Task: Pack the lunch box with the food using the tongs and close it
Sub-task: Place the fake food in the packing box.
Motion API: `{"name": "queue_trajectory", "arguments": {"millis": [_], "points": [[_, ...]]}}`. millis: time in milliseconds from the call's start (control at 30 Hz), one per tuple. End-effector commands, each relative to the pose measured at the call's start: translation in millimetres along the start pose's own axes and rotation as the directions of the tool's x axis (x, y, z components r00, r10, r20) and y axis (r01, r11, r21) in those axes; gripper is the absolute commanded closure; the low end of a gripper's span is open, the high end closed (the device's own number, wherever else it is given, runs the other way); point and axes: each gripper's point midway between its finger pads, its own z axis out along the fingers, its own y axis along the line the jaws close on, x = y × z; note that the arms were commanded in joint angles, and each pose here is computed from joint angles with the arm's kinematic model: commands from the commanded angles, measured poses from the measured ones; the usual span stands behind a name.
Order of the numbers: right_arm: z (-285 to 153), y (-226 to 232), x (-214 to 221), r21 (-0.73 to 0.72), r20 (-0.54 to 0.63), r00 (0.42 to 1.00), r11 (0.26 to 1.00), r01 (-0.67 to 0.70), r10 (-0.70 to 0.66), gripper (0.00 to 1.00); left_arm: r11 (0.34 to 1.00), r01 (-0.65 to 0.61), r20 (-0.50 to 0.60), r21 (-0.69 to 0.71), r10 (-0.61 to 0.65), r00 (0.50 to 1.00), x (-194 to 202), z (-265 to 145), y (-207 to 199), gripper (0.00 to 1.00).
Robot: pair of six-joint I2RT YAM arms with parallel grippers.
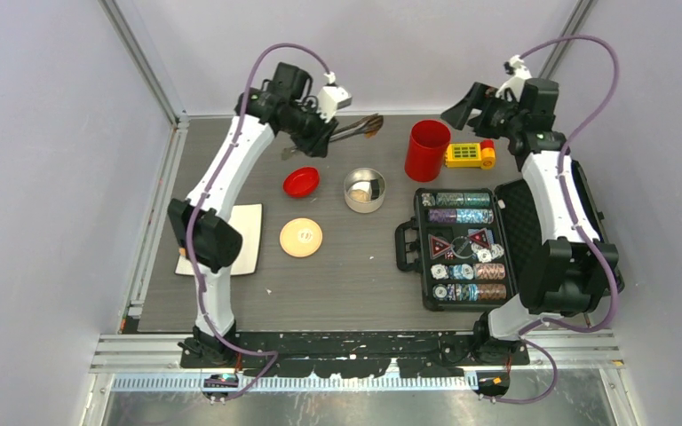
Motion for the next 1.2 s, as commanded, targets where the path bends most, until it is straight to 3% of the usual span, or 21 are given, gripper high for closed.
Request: {"name": "queue_trajectory", "arguments": {"millis": [0,267,467,1167], "points": [[-20,-11,-45,0.029,0.133,0.991,0.999,-0.024,0.019,0.08,1.000,-0.008,0.198,0.011,0.006,0.980,-73,21,-11,0.84],[-43,-57,-50,0.106,0.177,0.975,0.982,-0.158,0.138,0.08,0.999,-0.024,0.315,0.033,0.012,0.949,-120,60,-32,0.82],[-58,-71,-49,0.128,0.191,0.969,0.975,-0.183,0.157,0.08,0.997,-0.059,0.360,0.040,0.041,0.932,-137,89,-45,0.79],[-63,-70,-44,0.133,0.195,0.969,0.974,-0.182,0.154,0.08,0.997,-0.051,0.297,0.056,0.032,0.954,-115,148,-47,0.74]]}}
